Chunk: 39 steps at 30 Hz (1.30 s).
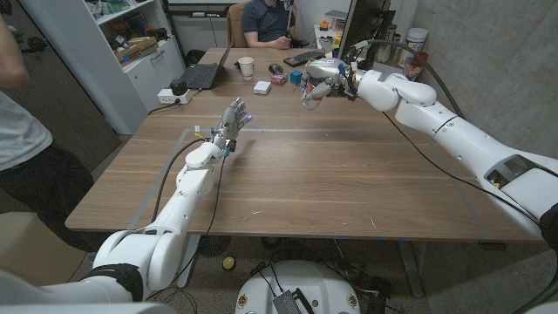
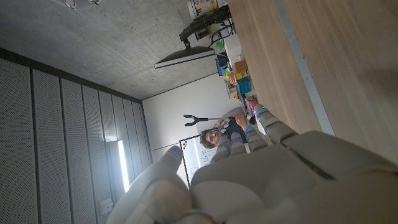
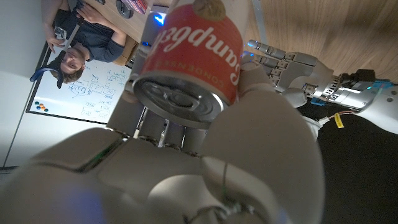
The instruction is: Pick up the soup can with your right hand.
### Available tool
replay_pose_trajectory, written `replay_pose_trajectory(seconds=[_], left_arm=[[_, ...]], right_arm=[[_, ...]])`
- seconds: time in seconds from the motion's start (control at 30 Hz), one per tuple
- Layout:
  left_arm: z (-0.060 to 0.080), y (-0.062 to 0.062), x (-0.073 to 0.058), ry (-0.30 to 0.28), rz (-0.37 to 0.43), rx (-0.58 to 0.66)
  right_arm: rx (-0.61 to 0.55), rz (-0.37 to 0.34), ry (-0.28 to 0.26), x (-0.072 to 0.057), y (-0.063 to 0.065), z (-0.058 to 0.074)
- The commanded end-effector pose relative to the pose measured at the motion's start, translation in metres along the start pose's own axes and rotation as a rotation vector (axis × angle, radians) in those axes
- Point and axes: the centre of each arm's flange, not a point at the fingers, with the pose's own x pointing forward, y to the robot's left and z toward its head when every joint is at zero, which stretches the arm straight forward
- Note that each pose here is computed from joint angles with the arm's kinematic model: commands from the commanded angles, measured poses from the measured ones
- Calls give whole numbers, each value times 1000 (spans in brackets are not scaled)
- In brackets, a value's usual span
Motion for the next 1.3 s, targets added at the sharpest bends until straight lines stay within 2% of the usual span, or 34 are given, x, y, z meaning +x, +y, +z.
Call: replay_pose_trajectory(seconds=[0.03,0.6,1.03,1.3], left_arm=[[1,-4,-3,-5,10,0],[6,-12,-4,-21,9,12],[9,-15,-15,-37,19,17],[11,-15,-23,-41,14,21]], right_arm=[[-9,-67,2,-6,-12,-7],[1,-97,-3,-19,-13,-9],[-2,-119,-11,-29,-15,-3],[-9,-133,2,-35,-16,3]])
